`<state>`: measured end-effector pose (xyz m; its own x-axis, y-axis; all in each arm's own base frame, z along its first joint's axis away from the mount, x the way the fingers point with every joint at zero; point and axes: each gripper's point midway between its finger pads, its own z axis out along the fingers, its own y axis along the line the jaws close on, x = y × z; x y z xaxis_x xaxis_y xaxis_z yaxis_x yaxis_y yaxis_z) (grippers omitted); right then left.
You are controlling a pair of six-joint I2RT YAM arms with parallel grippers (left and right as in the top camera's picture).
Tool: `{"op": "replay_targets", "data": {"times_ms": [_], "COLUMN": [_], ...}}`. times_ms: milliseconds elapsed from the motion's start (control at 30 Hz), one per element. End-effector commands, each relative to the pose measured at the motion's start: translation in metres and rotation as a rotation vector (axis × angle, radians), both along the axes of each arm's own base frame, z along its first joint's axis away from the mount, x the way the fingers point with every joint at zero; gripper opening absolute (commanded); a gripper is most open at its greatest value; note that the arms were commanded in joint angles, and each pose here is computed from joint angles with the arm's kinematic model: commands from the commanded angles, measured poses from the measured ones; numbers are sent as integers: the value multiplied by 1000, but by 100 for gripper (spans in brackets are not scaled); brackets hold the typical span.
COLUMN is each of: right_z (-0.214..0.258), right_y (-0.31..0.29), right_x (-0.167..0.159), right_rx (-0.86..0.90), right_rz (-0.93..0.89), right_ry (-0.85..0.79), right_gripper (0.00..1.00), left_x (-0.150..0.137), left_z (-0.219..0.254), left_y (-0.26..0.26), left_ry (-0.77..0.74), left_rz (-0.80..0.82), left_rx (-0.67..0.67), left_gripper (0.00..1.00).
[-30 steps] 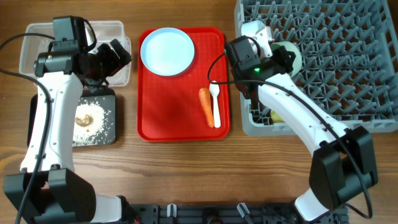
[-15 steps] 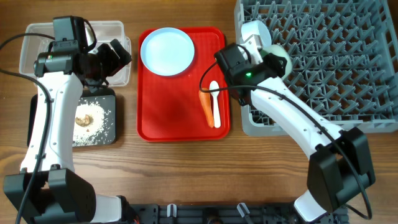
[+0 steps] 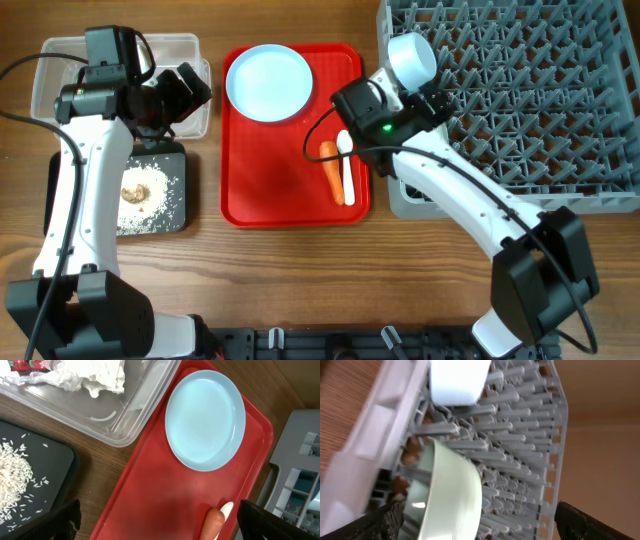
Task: Sort waste into correct bins and load items into the dishwasher rack
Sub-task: 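Carry the pale green bowl into the rack and release it, then return right gripper to the tray and grasp the white plate rim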
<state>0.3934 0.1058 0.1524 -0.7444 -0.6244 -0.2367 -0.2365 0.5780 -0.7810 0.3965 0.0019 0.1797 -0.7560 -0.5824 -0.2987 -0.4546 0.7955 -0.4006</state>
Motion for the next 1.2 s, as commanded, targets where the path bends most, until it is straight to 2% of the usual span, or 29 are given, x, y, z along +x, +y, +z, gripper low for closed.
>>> {"op": "replay_targets", "data": {"times_ms": [0, 200, 333, 433, 600, 700, 833, 1100, 1167], "right_z": [-5, 19, 34, 32, 28, 30, 33, 34, 33], "right_y": [15, 32, 55, 100, 177, 204, 215, 213, 200], "right_x": [6, 29, 36, 28, -13, -41, -56, -50, -31], "right_rx": [21, 133, 297, 528, 883, 1078, 1174, 1221, 1257], "right_rz": [38, 43, 112, 278, 563, 616, 620, 527, 332], "right_ry": [-13, -178, -218, -119, 131, 271, 346, 327, 230], "right_gripper": [100, 100, 100, 100, 100, 100, 100, 100, 99], "left_x": [0, 0, 0, 0, 0, 0, 0, 0, 0], "left_z": [9, 9, 9, 9, 9, 9, 9, 9, 9], "left_y": [2, 2, 2, 2, 2, 2, 2, 2, 2], "left_ry": [-26, -26, -26, -26, -26, -26, -26, -26, -26], "left_rz": [5, 5, 5, 5, 5, 5, 5, 5, 5], "left_rx": [5, 5, 5, 5, 5, 5, 5, 5, 5], "left_gripper": [100, 100, 100, 100, 100, 100, 100, 100, 100]}}
